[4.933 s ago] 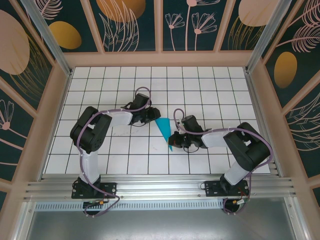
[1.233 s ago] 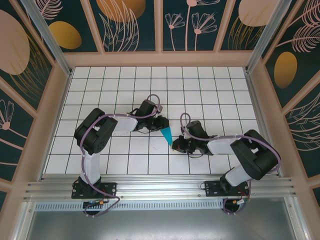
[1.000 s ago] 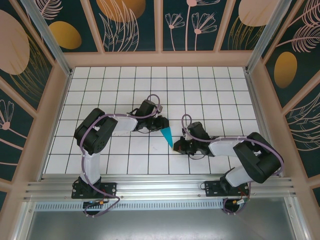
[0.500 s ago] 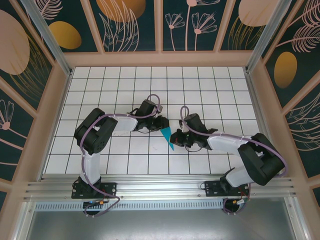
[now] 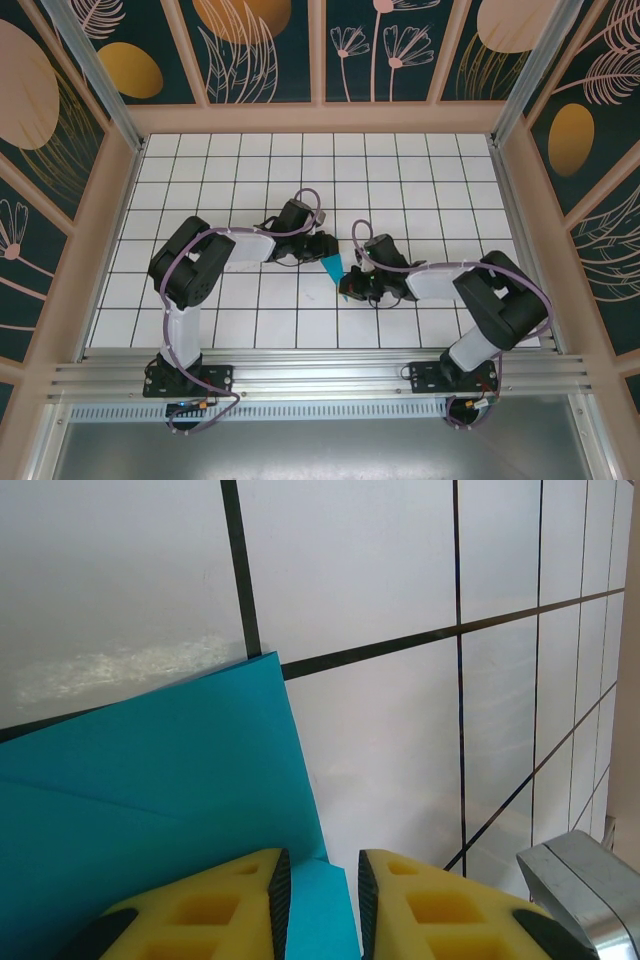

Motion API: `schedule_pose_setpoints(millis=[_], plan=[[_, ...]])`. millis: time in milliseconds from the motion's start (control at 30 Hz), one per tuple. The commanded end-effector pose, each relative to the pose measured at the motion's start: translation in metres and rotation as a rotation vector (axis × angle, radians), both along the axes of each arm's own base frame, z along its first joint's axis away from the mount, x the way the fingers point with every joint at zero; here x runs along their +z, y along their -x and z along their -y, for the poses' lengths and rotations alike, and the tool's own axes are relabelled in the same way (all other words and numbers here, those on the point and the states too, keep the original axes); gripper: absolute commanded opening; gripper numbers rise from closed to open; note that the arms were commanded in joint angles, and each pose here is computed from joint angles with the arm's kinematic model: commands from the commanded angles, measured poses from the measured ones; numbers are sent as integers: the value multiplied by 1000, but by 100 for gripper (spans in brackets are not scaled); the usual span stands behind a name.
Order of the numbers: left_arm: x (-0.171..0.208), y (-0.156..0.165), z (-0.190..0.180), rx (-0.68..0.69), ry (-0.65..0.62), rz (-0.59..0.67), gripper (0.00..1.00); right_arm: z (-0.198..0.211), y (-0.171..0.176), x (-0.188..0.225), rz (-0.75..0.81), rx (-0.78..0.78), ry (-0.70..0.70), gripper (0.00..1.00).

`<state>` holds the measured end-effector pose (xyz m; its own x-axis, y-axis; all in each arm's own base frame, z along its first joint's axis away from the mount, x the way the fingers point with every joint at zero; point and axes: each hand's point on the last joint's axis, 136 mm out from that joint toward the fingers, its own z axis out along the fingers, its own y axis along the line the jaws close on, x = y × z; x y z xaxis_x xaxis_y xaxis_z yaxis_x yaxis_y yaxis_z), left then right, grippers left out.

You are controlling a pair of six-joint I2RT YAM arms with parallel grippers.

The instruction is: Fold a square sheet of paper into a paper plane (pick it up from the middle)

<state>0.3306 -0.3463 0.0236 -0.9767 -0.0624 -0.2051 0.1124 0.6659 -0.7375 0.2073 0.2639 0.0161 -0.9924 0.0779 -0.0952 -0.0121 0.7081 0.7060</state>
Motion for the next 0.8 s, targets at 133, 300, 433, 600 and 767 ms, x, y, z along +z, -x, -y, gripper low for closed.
schedule_pose_setpoints(millis=[133, 300, 433, 600, 767], plan=[[-39, 7, -19, 26, -119, -57, 29, 31, 49, -23, -117, 20, 83, 0], [-35, 6, -18, 29, -118, -54, 30, 27, 34, -1, -50, -5, 67, 0], [-32, 2, -17, 45, -116, -54, 31, 41, 3, 21, 57, -86, 177, 1], [-24, -5, -13, 56, -108, -45, 33, 65, -28, 43, 176, -197, 281, 5], [-8, -16, -7, 64, -89, -18, 34, 79, -54, 62, 248, -304, 243, 15]])
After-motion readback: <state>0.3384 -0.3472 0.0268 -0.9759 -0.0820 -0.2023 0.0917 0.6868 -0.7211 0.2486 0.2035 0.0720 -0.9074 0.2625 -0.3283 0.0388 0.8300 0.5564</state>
